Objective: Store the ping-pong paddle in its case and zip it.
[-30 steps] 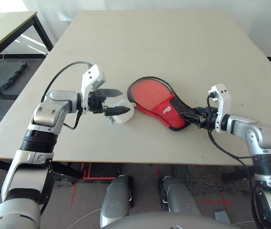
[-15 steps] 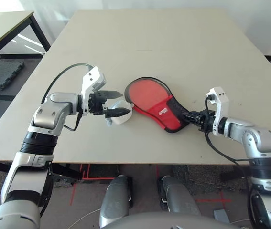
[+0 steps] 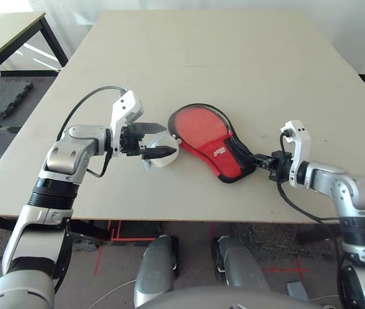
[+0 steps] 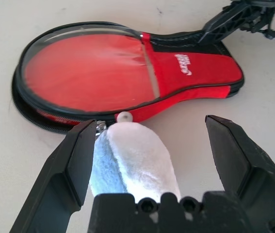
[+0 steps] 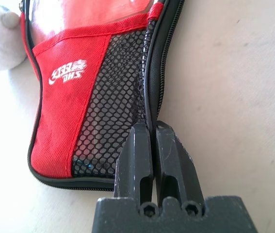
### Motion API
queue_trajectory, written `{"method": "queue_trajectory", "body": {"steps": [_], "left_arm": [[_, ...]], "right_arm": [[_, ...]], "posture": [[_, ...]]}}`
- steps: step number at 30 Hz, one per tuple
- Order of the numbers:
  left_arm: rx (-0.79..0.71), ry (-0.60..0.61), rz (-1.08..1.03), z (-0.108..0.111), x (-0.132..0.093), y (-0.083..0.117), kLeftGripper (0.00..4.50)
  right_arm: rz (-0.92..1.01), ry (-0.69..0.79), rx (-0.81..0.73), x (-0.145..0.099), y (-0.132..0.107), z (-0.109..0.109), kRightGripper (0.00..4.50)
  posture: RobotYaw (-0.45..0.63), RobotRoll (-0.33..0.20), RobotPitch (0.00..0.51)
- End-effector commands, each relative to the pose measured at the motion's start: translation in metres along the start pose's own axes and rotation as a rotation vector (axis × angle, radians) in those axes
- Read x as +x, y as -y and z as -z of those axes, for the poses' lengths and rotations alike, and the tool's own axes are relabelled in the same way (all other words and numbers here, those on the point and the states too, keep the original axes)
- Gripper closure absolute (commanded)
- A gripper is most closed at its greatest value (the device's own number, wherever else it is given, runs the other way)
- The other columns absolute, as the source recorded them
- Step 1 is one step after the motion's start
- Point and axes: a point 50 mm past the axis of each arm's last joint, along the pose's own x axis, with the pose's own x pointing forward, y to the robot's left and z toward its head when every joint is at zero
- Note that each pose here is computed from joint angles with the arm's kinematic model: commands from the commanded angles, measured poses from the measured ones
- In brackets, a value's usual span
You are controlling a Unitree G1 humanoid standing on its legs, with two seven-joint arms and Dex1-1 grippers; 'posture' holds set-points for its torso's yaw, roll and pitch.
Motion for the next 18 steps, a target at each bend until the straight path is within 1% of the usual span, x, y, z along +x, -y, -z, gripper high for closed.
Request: {"method": "queue_trajectory", "body": {"steps": [1,5,12,18], "left_arm": [[-0.011,-0.012,-0.006,0.006,0.002,-0.001,0.0],[-0.009,-0.011,-0.005,0.006,0.003,-0.002,0.0],[-0.011,-0.003,-0.008,0.005,0.004,-0.004,0.0],[-0.014,-0.005,-0.019,0.007,0.002,-0.005,0.0]], "right_arm": [[-0.036,-0.075,0.035,-0.005,-0.005,0.015,4.48],[-0.021,-0.088,0.042,-0.017,-0.003,0.019,4.48],[-0.029,-0.135,0.061,-0.046,-0.003,0.028,4.48],[-0.002,-0.137,0.08,-0.062,0.001,0.031,4.48]], "posture": [[0.05,0.0,0.124],[0.03,0.0,0.13],[0.02,0.0,0.13],[0.01,0.0,0.127]]}}
